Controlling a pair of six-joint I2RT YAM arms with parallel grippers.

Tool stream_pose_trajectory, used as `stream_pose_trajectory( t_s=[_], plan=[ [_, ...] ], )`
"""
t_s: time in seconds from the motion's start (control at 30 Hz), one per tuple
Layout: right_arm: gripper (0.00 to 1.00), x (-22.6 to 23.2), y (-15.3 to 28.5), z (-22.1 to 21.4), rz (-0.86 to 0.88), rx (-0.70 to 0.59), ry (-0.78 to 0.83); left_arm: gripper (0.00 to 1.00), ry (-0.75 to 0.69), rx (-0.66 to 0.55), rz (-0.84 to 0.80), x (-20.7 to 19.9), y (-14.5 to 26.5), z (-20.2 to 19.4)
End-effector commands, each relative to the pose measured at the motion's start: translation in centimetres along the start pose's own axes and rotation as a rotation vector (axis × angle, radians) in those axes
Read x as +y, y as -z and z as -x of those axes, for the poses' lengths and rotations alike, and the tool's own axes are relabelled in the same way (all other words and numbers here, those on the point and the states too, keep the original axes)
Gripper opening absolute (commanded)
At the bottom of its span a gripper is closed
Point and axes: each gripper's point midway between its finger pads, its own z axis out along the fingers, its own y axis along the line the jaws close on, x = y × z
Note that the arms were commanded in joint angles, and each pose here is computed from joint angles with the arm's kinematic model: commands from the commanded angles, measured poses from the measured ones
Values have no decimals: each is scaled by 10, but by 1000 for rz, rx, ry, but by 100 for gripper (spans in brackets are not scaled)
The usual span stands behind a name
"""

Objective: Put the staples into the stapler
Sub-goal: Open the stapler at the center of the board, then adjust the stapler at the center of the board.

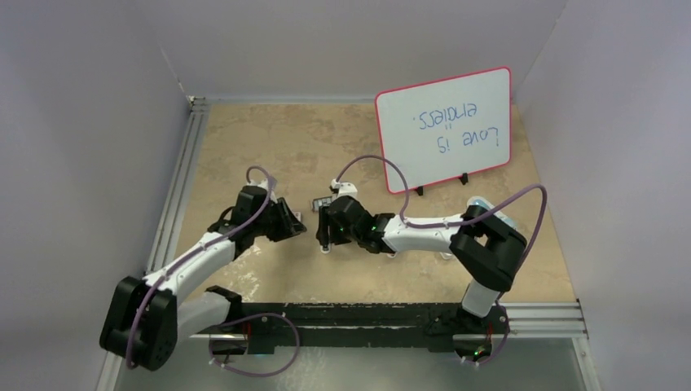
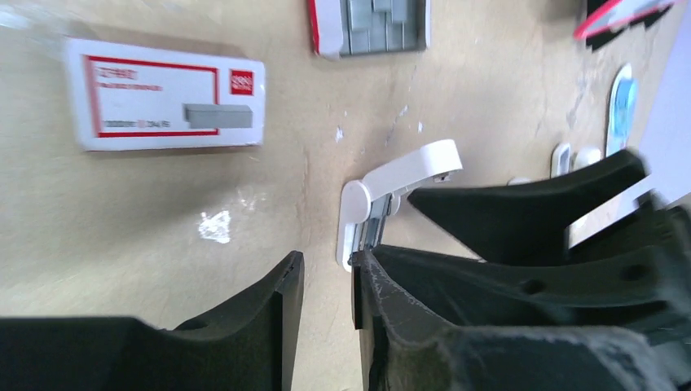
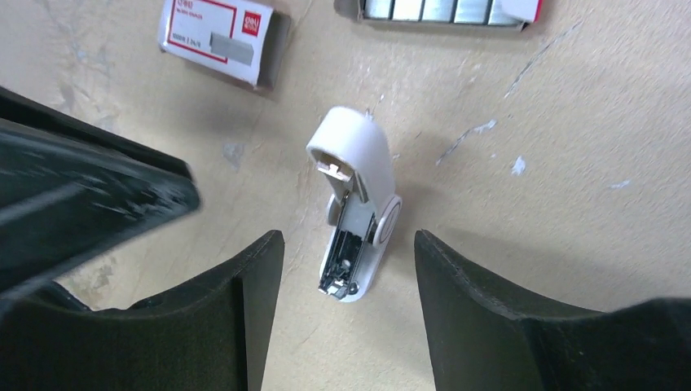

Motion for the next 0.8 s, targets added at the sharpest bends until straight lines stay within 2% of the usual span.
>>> stream_pose_trajectory(
  t_s=[0.0, 0.2, 0.37, 0.63, 0.77],
  plan=[
    [62, 3, -2, 7, -89, -47, -10, 29, 15, -171, 117, -2, 30, 36],
    [46, 10, -13, -8, -73, 16, -20, 33, -51, -286, 71, -46, 75, 73],
    [42, 14, -21, -6, -81, 31, -14, 35, -122, -361, -17, -79, 104, 91],
    [35, 29, -36, 1, -55, 20, 24, 37, -146, -368, 12, -76, 106, 94],
    [35, 48, -41, 2, -11, 22, 37, 37, -124, -430, 52, -71, 118, 103]
  ],
)
